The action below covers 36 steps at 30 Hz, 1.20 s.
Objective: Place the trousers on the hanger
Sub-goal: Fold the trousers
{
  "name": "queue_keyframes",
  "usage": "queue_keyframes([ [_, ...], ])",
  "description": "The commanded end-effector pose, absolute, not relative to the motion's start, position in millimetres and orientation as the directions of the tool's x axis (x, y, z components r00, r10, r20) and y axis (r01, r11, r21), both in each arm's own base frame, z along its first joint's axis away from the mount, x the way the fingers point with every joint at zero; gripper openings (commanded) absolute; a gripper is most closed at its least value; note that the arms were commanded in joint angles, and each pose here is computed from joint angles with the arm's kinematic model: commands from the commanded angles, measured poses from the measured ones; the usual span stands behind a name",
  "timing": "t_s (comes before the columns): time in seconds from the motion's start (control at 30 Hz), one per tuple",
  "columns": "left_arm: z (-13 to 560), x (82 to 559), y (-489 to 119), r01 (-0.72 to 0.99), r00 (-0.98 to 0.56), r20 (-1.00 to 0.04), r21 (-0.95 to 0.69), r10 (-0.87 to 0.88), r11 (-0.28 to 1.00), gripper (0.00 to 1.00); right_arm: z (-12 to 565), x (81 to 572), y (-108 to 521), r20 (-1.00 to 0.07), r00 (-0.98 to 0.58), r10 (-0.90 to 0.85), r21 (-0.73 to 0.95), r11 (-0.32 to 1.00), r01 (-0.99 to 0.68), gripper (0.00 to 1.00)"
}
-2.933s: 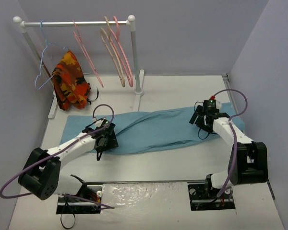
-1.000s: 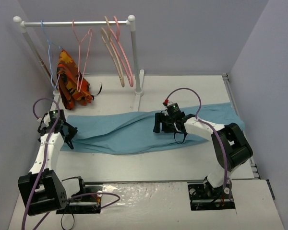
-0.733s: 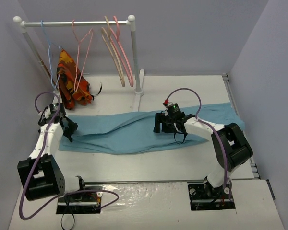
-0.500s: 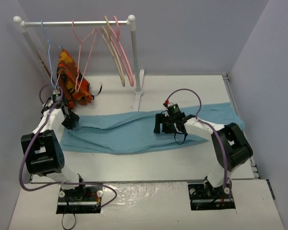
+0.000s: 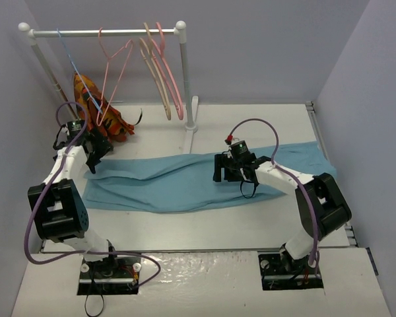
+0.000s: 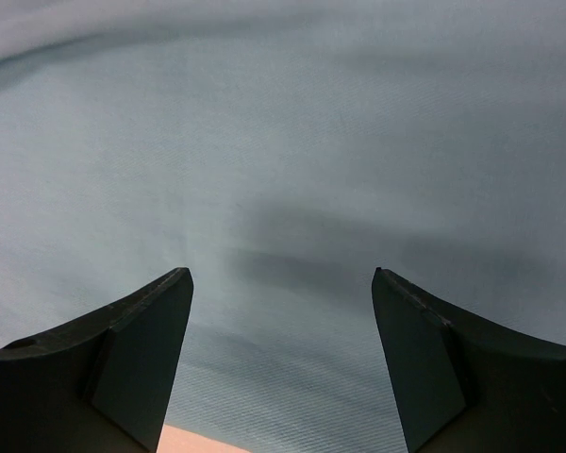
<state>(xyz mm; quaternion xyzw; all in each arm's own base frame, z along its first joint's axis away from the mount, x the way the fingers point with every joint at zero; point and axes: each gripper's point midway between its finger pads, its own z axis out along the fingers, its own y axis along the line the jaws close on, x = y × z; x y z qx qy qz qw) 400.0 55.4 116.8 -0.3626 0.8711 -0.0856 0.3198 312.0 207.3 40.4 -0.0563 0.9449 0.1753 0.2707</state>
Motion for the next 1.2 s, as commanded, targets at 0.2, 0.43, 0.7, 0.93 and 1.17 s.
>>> queue_keyframes([
  [0.2,150.5,338.6,14.4,-0.413,-0.610,-0.564,-0.372,-0.556,0.831,0.56,98.9,341.8,225.4,-0.667,-0.744,-0.033,0.294,0.907,-0.303,0.74],
  [0.43,124.6,305.6,-39.5,-0.303,-0.692,-0.606,-0.250,-0.393,0.920,0.56,93.3,336.5,218.8,-0.662,-0.748,-0.046,0.274,0.914,-0.298,0.74],
  [0.7,83.5,298.4,-70.2,-0.263,-0.729,-0.601,-0.196,-0.328,0.945,0.55,89.3,327.3,206.1,-0.661,-0.749,-0.043,0.249,0.929,-0.273,0.74],
  [0.93,71.8,346.7,-75.6,-0.272,-0.702,-0.639,-0.167,-0.314,0.948,0.55,91.3,324.7,201.1,-0.666,-0.745,-0.031,0.243,0.936,-0.256,0.74],
  [1.17,74.9,400.2,-83.6,-0.273,-0.683,-0.667,-0.145,-0.297,0.951,0.54,95.1,322.1,191.9,-0.678,-0.735,-0.032,0.217,0.946,-0.241,0.74],
])
